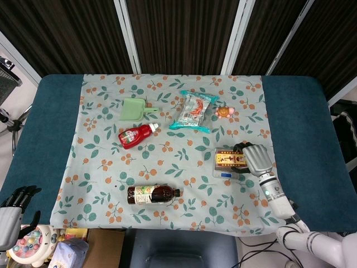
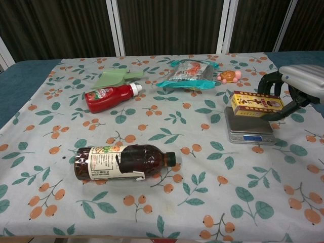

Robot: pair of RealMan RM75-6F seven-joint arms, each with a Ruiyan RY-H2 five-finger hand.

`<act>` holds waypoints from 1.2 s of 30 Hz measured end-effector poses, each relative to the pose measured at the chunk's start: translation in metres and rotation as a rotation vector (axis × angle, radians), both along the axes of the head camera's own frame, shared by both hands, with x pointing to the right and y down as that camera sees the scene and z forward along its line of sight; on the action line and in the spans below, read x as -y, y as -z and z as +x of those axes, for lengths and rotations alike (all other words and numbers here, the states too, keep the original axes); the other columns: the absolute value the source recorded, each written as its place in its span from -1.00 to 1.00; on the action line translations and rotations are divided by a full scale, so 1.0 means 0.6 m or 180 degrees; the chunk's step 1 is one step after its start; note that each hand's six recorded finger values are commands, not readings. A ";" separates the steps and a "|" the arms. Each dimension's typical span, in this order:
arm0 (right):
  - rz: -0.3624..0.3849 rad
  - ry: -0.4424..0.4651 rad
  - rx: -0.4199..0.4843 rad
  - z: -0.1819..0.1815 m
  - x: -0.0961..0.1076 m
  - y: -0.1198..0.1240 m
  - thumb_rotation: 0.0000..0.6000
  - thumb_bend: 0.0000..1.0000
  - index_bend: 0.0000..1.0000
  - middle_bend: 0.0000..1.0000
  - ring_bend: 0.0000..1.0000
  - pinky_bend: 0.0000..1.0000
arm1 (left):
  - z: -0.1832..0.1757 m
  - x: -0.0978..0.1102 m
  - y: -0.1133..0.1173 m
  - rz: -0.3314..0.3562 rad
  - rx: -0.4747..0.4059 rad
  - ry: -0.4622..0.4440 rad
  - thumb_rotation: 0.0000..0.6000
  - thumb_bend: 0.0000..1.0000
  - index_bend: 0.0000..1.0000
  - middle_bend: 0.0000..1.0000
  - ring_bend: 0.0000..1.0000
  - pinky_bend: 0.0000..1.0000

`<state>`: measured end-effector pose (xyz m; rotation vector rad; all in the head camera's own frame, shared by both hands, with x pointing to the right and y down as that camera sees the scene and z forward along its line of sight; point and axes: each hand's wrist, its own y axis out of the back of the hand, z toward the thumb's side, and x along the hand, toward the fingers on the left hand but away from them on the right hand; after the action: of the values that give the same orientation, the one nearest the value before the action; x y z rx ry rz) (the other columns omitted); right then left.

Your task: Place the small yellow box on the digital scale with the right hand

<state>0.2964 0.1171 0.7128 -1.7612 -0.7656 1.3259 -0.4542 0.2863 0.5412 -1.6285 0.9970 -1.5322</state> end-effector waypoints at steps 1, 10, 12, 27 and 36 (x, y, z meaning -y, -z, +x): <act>0.0012 0.0016 -0.0031 -0.001 -0.005 0.004 1.00 -0.34 0.66 0.39 0.38 0.49 | 0.000 0.000 0.000 0.0002 -0.0003 0.0002 1.00 -0.13 -0.52 -0.61 -0.68 -0.26; 0.0055 -0.0053 -0.0223 0.011 -0.007 0.012 1.00 -0.34 0.55 0.39 0.33 0.46 | 0.000 0.003 -0.002 -0.0007 0.0002 0.0000 1.00 -0.13 -0.52 -0.62 -0.68 -0.26; 0.0025 -0.0067 -0.0235 0.011 -0.005 0.008 1.00 -0.34 0.44 0.38 0.24 0.41 | 0.001 0.005 -0.003 -0.0011 0.0003 -0.0003 1.00 -0.13 -0.52 -0.62 -0.68 -0.26; -0.0283 -0.0114 -0.0274 0.010 -0.010 -0.016 1.00 -0.34 -0.84 -0.44 -0.56 -0.22 | -0.002 0.002 -0.001 -0.0007 -0.0001 0.0019 1.00 -0.13 -0.52 -0.62 -0.68 -0.26; -0.0200 -0.0034 -0.0222 0.020 -0.032 0.027 1.00 -0.34 -1.00 -0.74 -0.85 -0.37 | -0.002 -0.004 0.004 0.0021 0.0013 0.0015 1.00 -0.13 -0.52 -0.62 -0.68 -0.26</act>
<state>0.3081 0.1360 0.6963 -1.7522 -0.7024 1.4247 -0.4552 0.2887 0.5389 -1.6190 1.0034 -1.5330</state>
